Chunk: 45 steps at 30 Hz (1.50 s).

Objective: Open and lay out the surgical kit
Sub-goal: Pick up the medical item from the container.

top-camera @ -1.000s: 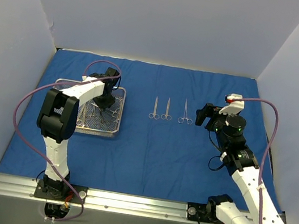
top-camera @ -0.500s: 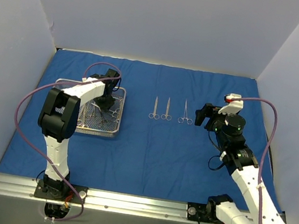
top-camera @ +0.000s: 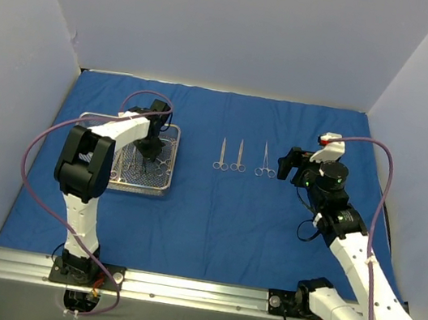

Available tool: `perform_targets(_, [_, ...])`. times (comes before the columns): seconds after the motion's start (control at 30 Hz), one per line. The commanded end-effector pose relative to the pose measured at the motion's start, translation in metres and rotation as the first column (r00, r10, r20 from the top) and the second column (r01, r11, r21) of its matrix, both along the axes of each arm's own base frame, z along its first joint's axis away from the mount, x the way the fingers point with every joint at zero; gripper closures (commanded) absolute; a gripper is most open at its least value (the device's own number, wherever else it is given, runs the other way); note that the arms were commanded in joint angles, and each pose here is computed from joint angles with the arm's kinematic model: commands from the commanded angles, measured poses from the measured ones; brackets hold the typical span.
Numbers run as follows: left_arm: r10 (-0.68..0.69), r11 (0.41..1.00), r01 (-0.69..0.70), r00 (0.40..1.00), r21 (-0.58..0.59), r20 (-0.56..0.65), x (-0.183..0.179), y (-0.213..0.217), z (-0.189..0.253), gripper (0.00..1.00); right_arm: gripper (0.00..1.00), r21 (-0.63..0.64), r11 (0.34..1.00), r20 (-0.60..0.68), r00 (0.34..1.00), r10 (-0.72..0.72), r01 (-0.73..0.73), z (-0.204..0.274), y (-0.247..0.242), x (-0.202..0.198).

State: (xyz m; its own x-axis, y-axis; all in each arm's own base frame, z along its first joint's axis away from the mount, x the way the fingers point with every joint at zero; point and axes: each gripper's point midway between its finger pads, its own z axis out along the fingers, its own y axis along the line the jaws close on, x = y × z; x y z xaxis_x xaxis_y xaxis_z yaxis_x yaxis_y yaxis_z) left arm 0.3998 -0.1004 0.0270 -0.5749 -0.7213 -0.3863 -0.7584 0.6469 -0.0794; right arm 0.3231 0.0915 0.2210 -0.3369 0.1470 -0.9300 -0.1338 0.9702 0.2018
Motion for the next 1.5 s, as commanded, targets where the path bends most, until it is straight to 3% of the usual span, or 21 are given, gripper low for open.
perform_targets(0.0, [-0.025,1.0,0.025,0.999,-0.002,0.022,0.006,0.008,-0.004,0.89,0.22,0.013,1.0,0.035,0.999,0.019,-0.02,0.01,0.005,0.004])
perform_targets(0.17, [-0.053,0.999,0.053,0.998,-0.01,0.03,0.011,0.012,-0.004,0.87,0.22,0.01,1.0,0.023,0.999,0.027,-0.027,0.006,0.007,0.004])
perform_targets(0.3, [-0.101,0.995,0.1,0.994,0.012,0.043,0.017,0.015,0.006,0.97,0.22,0.009,0.999,0.024,0.999,0.039,-0.039,0.007,0.009,0.004])
perform_targets(0.8, [-0.255,0.956,0.226,0.955,0.188,0.148,0.025,0.04,0.118,0.98,0.22,0.038,0.963,0.006,0.964,0.266,-0.266,0.012,0.056,0.0])
perform_targets(1.07, [-0.352,0.928,0.321,0.922,0.19,0.162,0.003,0.038,0.151,0.98,0.24,0.17,0.881,-0.006,0.894,0.448,-0.441,0.021,0.13,-0.002])
perform_targets(1.23, [-0.438,0.897,0.414,0.882,0.156,0.174,-0.015,0.017,0.162,0.98,0.26,0.262,0.795,0.016,0.826,0.563,-0.547,0.029,0.19,-0.008])
perform_targets(1.47, [-0.559,0.829,0.538,0.807,0.15,0.19,-0.045,-0.025,0.175,0.98,0.28,0.363,0.704,-0.061,0.738,0.672,-0.611,0.009,0.257,-0.01])
